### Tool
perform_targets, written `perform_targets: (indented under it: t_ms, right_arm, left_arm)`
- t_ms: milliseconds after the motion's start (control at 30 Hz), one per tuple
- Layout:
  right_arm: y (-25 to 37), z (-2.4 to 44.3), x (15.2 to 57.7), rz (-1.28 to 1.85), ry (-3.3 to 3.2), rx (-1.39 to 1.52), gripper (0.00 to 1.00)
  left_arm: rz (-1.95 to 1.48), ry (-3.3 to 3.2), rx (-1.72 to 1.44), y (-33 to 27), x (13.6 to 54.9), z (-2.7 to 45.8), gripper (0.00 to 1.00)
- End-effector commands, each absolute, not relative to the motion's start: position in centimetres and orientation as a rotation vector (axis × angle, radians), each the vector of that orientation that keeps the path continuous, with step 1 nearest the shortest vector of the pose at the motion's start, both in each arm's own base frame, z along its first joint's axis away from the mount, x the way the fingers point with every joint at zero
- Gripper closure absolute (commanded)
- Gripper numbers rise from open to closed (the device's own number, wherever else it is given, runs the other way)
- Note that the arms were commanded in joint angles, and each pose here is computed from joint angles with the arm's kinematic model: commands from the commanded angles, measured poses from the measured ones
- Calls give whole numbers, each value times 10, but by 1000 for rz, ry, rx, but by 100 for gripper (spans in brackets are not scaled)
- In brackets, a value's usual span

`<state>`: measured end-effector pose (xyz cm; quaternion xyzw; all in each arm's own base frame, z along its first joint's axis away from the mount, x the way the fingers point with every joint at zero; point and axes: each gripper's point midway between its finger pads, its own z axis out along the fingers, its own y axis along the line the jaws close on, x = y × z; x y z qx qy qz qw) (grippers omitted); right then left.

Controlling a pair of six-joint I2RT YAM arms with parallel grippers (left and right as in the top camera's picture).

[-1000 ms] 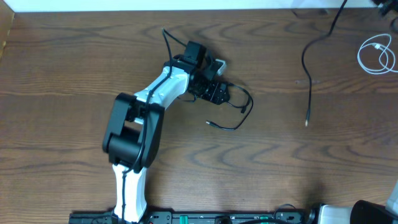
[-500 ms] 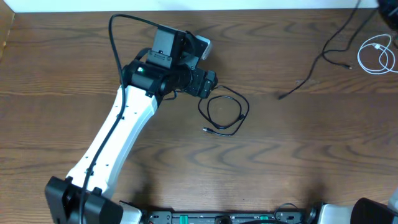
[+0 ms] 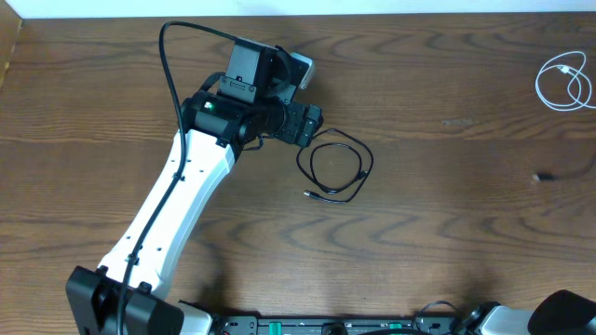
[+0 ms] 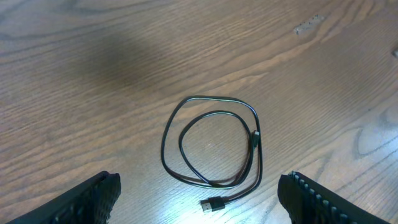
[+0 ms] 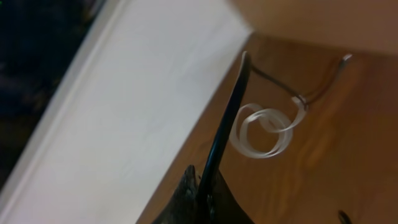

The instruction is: Untangle cables

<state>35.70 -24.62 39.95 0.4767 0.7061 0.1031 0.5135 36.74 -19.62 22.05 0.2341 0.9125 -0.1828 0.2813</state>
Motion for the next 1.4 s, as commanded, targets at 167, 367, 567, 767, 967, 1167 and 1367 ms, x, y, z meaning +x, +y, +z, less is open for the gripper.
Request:
perform_targets:
  t_ms: [167, 367, 567, 767, 967, 1167, 1367]
  right_arm:
    - [-323, 362, 368, -61, 1637, 1279, 99]
    - [-358, 297, 411, -85, 1723, 1263, 99]
    - [-369, 253, 455, 5, 1777, 1158, 97]
    - [-367, 240, 461, 32, 1801, 1160, 1]
    - [-341, 243, 457, 114, 1866, 1153, 1]
    - [-259, 254, 474, 470, 1994, 980, 1]
    - [-164, 243, 475, 762, 2198, 709, 1]
  left_arm:
    - [-497, 2427, 633, -201, 364, 228, 14]
    - [-504, 2422, 656, -208, 361, 228, 13]
    - [-505, 2419, 658, -209, 361, 228, 14]
    - [-506, 2407, 657, -210, 363, 230, 11]
    - [-507, 2407, 657, -210, 363, 230, 1]
    - [-506, 2427, 659, -209, 360, 226, 1]
    - [-503, 2527, 651, -205, 352, 206, 0]
